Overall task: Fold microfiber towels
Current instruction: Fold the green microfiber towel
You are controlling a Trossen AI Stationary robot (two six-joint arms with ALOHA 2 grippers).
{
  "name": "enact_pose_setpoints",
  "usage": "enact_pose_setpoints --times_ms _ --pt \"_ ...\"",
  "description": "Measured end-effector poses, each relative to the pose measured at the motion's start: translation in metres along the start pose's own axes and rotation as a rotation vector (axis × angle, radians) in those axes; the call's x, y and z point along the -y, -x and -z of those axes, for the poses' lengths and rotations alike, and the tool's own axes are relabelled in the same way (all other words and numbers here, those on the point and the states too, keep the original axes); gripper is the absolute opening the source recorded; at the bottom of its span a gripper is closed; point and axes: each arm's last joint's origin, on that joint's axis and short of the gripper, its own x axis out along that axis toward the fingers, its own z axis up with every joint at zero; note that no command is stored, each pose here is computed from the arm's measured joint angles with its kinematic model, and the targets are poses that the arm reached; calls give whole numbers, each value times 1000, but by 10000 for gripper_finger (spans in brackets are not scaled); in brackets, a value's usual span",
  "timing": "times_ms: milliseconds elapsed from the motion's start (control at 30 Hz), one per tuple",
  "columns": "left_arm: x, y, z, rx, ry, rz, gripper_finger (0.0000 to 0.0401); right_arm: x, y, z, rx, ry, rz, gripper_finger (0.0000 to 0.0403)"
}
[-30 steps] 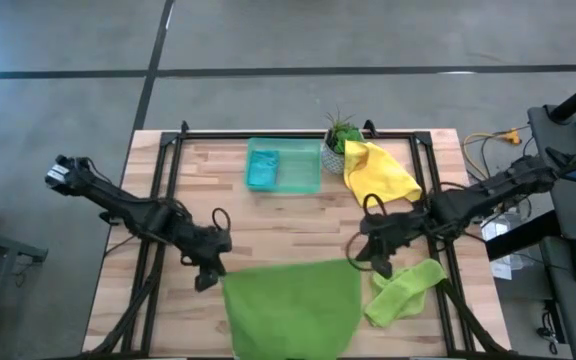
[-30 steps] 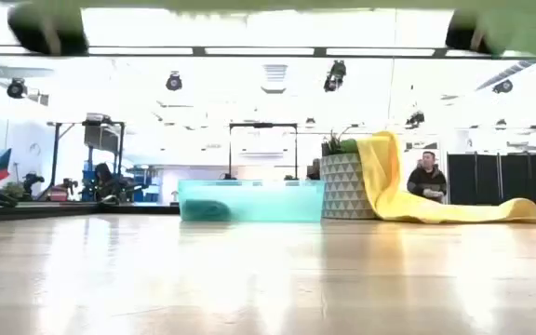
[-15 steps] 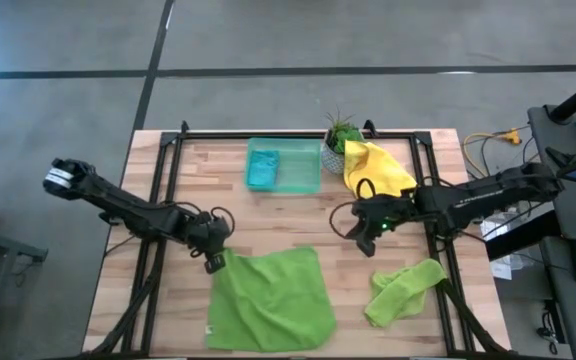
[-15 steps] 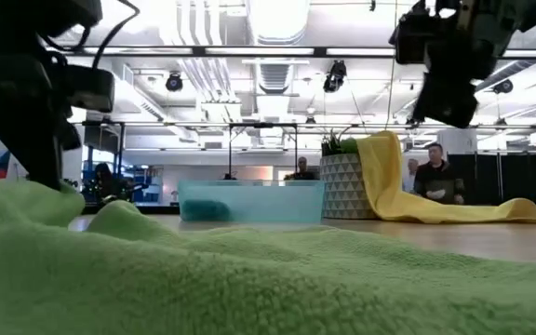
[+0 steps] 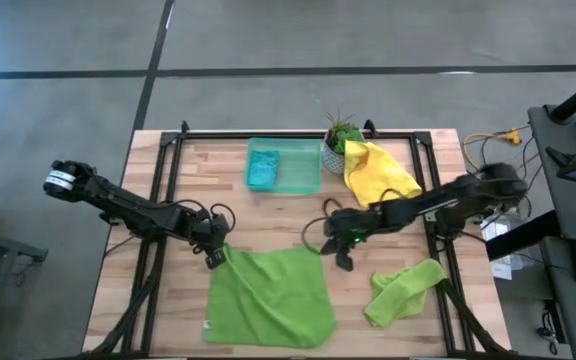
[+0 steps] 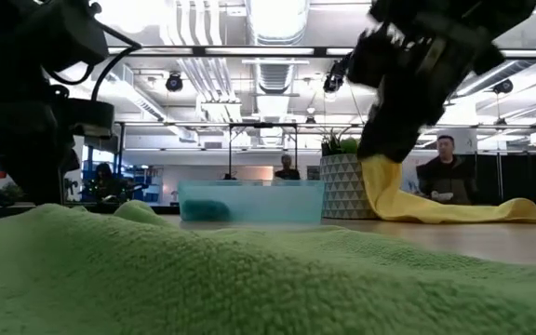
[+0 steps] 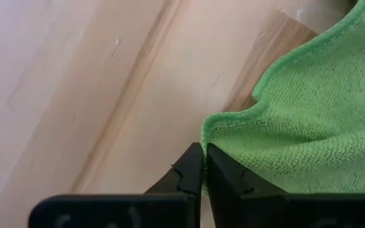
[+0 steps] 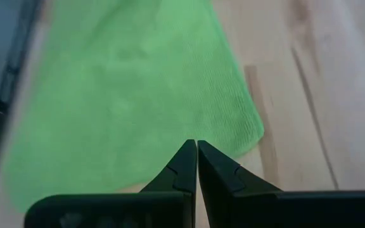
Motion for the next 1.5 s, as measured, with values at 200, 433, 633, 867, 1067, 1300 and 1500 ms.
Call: enact_pose_setpoints --times_ms 200,433,633,867,1067,1300,1500 --pt "0 0 0 -12 2 14 0 13 -45 -9 -38 73 27 9" --pt "0 0 0 -14 6 15 0 29 -67 -9 -170 58 95 9" --pt "-1 -1 2 -18 2 11 0 39 -60 -16 -162 44 197 9" --pt "-6 -5 7 -27 0 -17 0 52 -45 -14 -211 -10 321 9" --pt "-9 -7 10 -12 -2 -46 0 57 -44 -14 -199 -56 362 8" --pt "-12 -8 11 18 -2 -102 0 59 -42 -15 -183 -105 451 8" --pt "-17 -8 12 40 -8 -192 0 59 -38 -16 -212 -117 509 9"
